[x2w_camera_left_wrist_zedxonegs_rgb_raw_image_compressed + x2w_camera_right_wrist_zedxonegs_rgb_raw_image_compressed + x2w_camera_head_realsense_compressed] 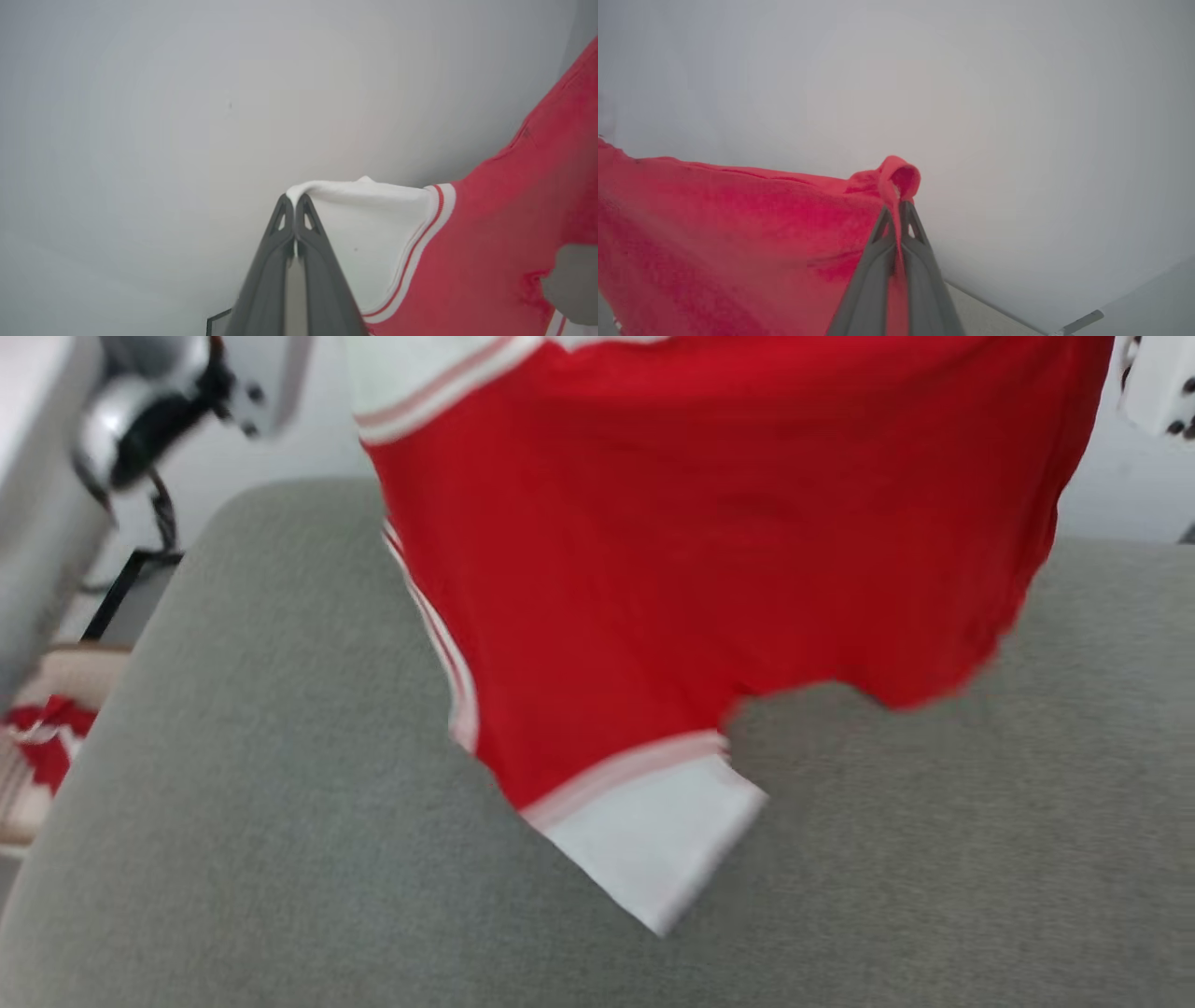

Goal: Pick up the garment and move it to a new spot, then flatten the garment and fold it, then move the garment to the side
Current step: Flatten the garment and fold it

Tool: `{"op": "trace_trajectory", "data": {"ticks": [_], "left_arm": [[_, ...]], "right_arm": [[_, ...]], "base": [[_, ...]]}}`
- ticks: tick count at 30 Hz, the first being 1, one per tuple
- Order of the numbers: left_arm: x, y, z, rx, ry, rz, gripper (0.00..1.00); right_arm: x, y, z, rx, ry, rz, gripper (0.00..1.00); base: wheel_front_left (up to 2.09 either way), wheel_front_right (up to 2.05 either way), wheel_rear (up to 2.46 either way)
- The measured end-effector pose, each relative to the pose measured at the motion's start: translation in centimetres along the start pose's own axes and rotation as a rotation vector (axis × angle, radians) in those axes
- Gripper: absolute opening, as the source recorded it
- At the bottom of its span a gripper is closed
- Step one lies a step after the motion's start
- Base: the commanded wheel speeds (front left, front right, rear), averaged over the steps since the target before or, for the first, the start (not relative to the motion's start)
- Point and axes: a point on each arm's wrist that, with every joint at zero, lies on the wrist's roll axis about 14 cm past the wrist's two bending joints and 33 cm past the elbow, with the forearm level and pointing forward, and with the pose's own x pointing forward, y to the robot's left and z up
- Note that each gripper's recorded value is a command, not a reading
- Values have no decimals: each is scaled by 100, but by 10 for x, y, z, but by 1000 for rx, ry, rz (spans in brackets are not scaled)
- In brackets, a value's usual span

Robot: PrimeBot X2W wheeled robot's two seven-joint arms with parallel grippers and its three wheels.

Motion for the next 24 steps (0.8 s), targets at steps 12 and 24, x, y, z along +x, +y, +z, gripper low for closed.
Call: {"op": "trace_trajectory", "data": {"ticks": [12,24], "left_arm": [[-23,19,105,43,-209,55,0],[0,24,122,48,-246,38,0]], "right_arm": [[-76,-20,74,-48,-161,-81,0],[-77,-48,84,-58,-185,-108,0]], "base": [[0,0,0],[0,0,0]]}}
